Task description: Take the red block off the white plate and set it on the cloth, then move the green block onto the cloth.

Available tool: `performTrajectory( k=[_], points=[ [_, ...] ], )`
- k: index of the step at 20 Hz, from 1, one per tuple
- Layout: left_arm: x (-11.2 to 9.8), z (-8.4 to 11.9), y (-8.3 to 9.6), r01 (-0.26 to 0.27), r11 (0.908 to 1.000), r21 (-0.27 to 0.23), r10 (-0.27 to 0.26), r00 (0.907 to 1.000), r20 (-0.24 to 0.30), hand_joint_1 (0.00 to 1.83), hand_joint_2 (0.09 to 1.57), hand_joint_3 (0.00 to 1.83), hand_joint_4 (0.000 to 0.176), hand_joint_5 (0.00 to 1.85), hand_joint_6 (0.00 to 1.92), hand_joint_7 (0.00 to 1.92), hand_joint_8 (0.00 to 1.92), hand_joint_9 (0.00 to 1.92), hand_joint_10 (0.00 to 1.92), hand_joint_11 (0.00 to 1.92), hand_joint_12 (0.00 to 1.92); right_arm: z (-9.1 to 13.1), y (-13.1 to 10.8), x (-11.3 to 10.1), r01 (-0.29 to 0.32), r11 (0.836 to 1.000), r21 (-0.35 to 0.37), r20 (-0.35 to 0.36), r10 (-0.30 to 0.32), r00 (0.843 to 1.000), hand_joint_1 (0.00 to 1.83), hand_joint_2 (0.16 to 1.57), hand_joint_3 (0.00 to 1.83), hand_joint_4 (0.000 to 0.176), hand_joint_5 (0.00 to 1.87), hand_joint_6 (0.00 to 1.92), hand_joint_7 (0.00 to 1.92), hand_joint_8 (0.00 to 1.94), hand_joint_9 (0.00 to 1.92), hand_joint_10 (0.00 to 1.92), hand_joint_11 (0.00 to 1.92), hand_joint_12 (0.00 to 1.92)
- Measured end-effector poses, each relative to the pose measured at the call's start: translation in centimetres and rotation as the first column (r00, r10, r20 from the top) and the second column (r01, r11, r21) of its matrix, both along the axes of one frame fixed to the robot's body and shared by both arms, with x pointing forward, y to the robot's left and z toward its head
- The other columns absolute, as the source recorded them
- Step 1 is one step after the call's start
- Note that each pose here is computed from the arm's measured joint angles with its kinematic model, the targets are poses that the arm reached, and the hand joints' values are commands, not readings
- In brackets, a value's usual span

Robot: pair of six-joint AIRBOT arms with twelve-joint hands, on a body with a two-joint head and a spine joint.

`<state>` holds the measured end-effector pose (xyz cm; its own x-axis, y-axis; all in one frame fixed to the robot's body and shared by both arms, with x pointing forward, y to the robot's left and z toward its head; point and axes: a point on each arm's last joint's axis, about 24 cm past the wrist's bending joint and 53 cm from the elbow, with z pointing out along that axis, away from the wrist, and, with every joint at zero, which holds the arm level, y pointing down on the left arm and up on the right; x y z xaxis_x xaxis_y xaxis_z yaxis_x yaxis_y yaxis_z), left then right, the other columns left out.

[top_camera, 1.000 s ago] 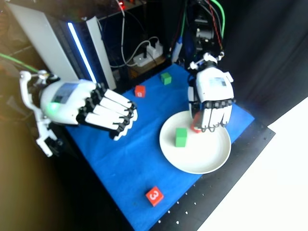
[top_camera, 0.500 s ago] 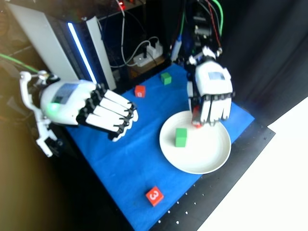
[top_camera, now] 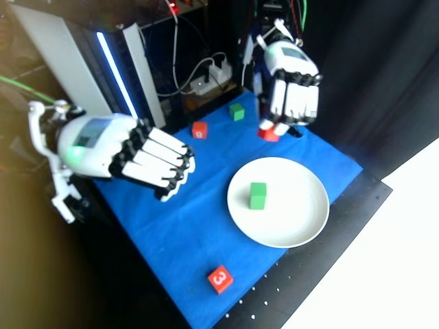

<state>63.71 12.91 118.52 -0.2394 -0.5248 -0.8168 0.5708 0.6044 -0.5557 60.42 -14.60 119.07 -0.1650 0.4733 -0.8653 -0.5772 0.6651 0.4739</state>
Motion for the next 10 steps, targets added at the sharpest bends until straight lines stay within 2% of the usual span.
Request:
performTrajectory(
  k=[2, 3, 4, 5, 6, 8, 10],
  points=[
    [-1.3, 0.2, 0.0, 0.019, 0.9998, 0.002, -0.019, 0.9997, 0.013, 1.18, 1.21, 0.0, 0.0, 0.76, 1.22, 0.84, 1.33, 0.81, 1.06, 0.69, 1.47, 0.0, 0.0, 0.0, 0.0, 1.0, 0.0, -0.001, 0.0, 1.0, 1.02, 0.85, 0.25, 0.0, 0.71, 0.7, 0.61, 1.03, 0.55, 1.26, 0.41, 1.7],
    [-2.0, 0.1, -0.4, 0.04, 0.9992, 0.009, -0.04, 0.9991, 0.017, 1.16, 1.23, 0.0, 0.0, 0.74, 1.27, 0.8, 1.36, 0.82, 1.02, 0.7, 1.45, 0.0, 0.1, -0.1, -0.001, 1.0, 0.002, 0.0, 0.001, 1.0, 1.0, 0.88, 0.22, 0.0, 0.71, 0.68, 0.59, 1.07, 0.53, 1.3, 0.4, 1.73],
    [-2.6, -0.4, -0.9, 0.06, 0.998, 0.019, -0.06, 0.9982, 0.005, 1.15, 1.24, 0.0, 0.0, 0.73, 1.28, 0.78, 1.4, 0.83, 1.05, 0.71, 1.48, 0.0, 0.1, -0.1, -0.002, 1.0, 0.002, -0.001, 0.002, 1.0, 1.01, 0.89, 0.19, 0.0, 0.71, 0.67, 0.59, 1.07, 0.52, 1.31, 0.39, 1.74],
    [-3.3, -1.1, -1.5, 0.081, 0.9961, 0.034, -0.081, 0.9967, -0.01, 1.14, 1.26, 0.0, 0.008, 0.71, 1.32, 0.75, 1.44, 0.81, 1.11, 0.69, 1.53, 0.0, 0.1, -0.1, -0.003, 1.0, 0.003, -0.002, 0.003, 1.0, 0.99, 0.89, 0.18, 0.0, 0.73, 0.65, 0.6, 1.04, 0.54, 1.28, 0.41, 1.72],
    [-3.7, -1.6, -1.8, 0.1, 0.9935, 0.054, -0.099, 0.9949, -0.017, 1.28, 1.26, 0.01, 0.0, 0.66, 1.33, 0.66, 1.47, 0.74, 1.49, 0.61, 1.56, 0.0, 0.1, -0.1, -0.002, 1.0, 0.003, -0.003, 0.002, 1.0, 1.01, 0.9, 0.16, 0.0, 0.75, 0.62, 0.64, 1.02, 0.57, 1.26, 0.44, 1.68],
    [-4.2, -2.8, -2.4, 0.122, 0.9887, 0.087, -0.118, 0.9917, -0.05, 1.32, 1.26, 0.0, 0.0, 0.64, 1.37, 0.65, 1.47, 0.7, 1.58, 0.52, 1.54, 0.0, 0.1, -0.1, -0.001, 1.0, 0.004, -0.004, 0.001, 1.0, 0.94, 0.92, 0.13, 0.0, 0.76, 0.6, 0.66, 0.97, 0.58, 1.21, 0.43, 1.65],
    [-4.6, -4.1, -2.6, 0.134, 0.9846, 0.112, -0.124, 0.9881, -0.091, 1.32, 1.27, 0.0, 0.0, 0.66, 1.39, 0.64, 1.47, 0.67, 1.59, 0.44, 1.54, 0.0, 0.1, -0.1, -0.001, 1.0, 0.004, -0.003, 0.001, 1.0, 0.93, 0.94, 0.12, 0.0, 0.73, 0.61, 0.59, 1.0, 0.51, 1.26, 0.36, 1.72]
  ],
)
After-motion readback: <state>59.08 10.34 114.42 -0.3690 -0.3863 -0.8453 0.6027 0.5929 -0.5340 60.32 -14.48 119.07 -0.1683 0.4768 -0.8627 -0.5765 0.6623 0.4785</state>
